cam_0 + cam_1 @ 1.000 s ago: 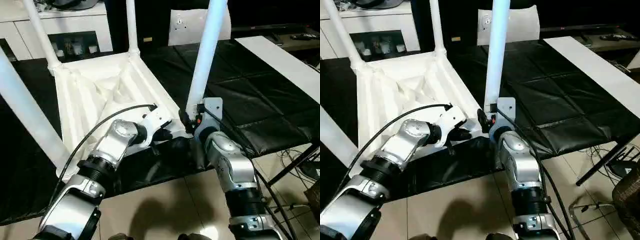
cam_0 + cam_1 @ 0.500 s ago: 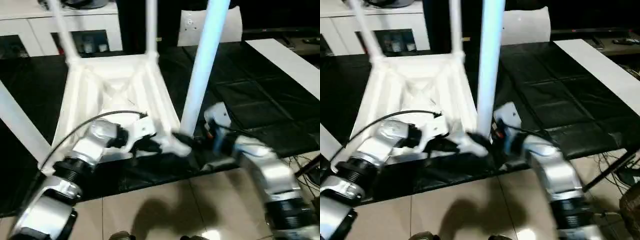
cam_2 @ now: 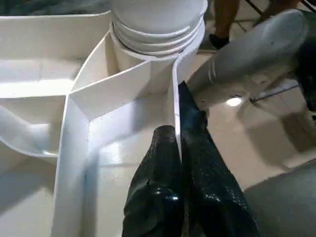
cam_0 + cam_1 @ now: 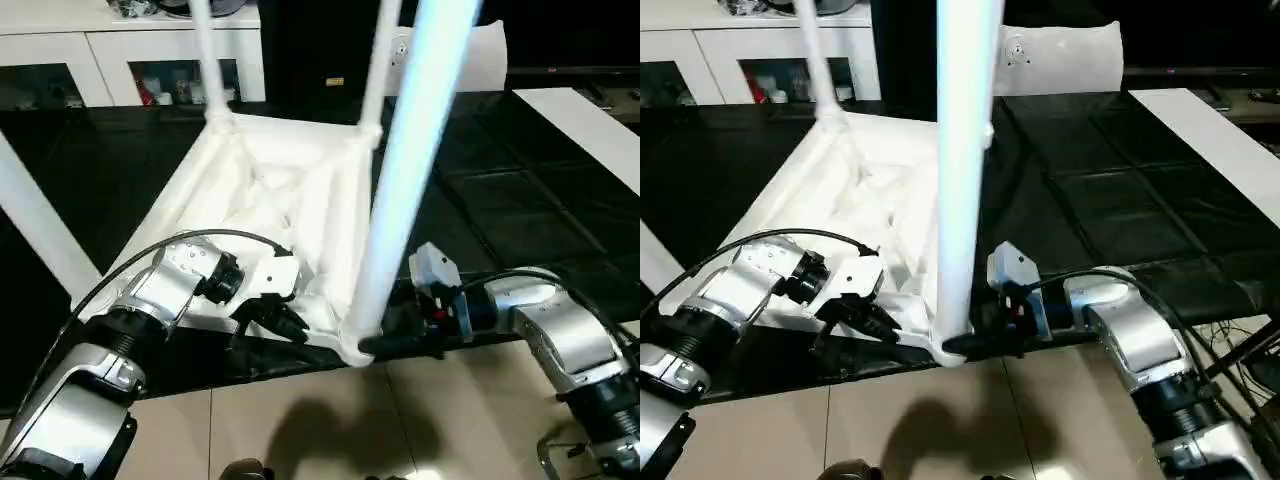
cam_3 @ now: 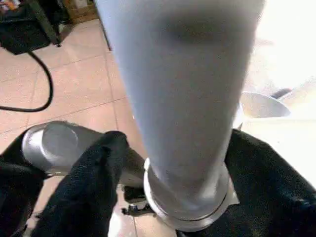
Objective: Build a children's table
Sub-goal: Rotate leg to tighten
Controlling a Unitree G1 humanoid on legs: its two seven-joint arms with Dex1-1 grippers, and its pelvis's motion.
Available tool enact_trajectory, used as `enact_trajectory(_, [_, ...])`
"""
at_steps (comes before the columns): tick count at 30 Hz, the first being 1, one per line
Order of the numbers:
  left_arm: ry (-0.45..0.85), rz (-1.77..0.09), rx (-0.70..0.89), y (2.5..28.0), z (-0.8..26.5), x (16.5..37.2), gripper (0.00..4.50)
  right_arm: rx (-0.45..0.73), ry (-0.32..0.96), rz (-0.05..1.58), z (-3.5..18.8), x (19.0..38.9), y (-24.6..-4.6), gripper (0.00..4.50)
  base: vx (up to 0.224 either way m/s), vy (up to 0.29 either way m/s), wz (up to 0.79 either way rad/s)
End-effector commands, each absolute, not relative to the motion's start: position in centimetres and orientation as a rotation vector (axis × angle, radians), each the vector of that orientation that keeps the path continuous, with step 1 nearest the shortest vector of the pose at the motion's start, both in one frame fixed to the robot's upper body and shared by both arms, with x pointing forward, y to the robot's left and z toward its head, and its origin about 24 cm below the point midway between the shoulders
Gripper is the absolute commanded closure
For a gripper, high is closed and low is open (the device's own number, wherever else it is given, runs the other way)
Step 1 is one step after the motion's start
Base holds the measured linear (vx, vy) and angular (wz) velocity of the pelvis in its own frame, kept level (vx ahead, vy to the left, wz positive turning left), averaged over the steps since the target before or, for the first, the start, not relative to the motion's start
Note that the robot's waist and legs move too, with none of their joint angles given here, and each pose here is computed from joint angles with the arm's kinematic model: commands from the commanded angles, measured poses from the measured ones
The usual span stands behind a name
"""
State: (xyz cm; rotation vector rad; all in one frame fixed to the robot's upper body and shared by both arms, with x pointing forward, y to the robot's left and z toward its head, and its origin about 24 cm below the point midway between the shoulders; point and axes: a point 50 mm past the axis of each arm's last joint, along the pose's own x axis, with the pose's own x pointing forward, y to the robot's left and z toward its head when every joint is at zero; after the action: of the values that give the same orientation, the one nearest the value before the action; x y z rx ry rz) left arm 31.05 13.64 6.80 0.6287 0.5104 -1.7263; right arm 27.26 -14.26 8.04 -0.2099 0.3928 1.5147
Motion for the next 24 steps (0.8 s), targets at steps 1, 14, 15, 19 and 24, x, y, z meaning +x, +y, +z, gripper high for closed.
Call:
enact_trajectory(1, [0.516, -1.798, 0.671, 12.8, 7.0, 30.9, 4.50, -0.234, 0.408, 1.561, 8.2, 27.2, -14.3, 1.56, 0.000, 0.000, 0.00])
enact_trajectory(14, [0.538, -1.797, 0.660, 13.3, 6.7, 30.7, 4.50, -0.109, 0.419, 1.645, 8.3, 26.6, -14.0, 2.51, 0.000, 0.000, 0.00])
enact_trajectory(15, [0.538, -1.795, 0.655, 13.3, 6.7, 30.7, 4.50, -0.104, 0.420, 1.645, 8.3, 26.5, -14.0, 2.51, 0.000, 0.000, 0.00])
enact_trajectory(19, [0.511, -1.669, 0.611, 12.7, 6.5, 31.4, 4.50, -0.003, 0.379, 1.595, 8.3, 25.9, -13.2, 2.53, 0.000, 0.000, 0.00])
enact_trajectory(24, [0.491, -1.483, 0.521, 11.5, 6.7, 32.5, 4.50, 0.022, 0.329, 1.352, 7.5, 26.8, -11.4, 2.53, 0.000, 0.000, 0.00])
